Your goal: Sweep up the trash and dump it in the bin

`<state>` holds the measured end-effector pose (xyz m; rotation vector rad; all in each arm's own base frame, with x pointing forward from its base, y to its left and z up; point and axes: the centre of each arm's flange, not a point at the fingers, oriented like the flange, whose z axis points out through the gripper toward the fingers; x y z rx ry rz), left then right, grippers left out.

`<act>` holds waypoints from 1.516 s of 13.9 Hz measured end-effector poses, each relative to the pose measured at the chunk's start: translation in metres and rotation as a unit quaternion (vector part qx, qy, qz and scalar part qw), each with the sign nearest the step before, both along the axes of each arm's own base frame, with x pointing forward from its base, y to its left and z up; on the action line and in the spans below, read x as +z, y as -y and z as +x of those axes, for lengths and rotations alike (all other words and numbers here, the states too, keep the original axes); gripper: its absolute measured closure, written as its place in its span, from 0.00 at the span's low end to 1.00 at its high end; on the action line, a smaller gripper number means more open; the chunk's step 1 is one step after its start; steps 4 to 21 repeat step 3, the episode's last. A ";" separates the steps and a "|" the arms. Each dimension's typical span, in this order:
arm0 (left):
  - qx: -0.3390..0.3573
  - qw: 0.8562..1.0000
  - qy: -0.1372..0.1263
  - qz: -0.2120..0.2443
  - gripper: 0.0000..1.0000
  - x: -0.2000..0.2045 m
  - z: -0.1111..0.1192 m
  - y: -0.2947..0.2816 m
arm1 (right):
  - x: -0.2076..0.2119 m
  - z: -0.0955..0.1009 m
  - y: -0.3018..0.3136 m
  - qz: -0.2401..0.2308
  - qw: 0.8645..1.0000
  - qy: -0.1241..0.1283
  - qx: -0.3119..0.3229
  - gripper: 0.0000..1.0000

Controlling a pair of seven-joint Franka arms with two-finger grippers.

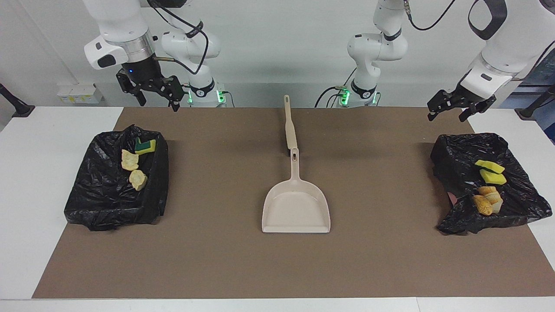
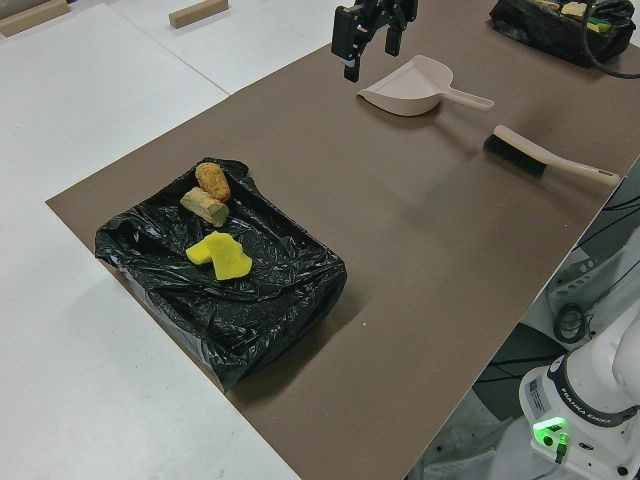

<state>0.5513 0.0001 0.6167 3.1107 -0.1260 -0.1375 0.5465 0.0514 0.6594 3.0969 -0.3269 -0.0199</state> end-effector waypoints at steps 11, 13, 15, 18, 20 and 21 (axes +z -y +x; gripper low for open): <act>0.000 1.000 -0.001 0.000 0.00 -0.001 0.000 0.000 | 0.000 0.000 0.000 0.000 1.000 0.000 0.000 0.00; 0.000 1.000 -0.001 0.000 0.00 -0.001 0.000 0.000 | 0.000 0.000 0.000 0.000 1.000 0.000 0.000 0.00; 0.000 1.000 -0.001 0.000 0.00 -0.001 0.000 0.000 | 0.000 0.000 0.000 0.000 1.000 0.000 0.000 0.00; 0.000 1.000 -0.001 0.000 0.00 -0.001 0.000 0.000 | 0.000 0.000 0.000 0.000 1.000 0.000 0.000 0.00; 0.000 1.000 -0.001 0.000 0.00 -0.001 0.000 0.000 | 0.000 0.000 0.000 0.000 1.000 0.000 0.000 0.00; 0.000 1.000 -0.001 0.000 0.00 -0.001 0.000 0.000 | 0.000 0.000 0.000 0.000 1.000 0.000 0.000 0.00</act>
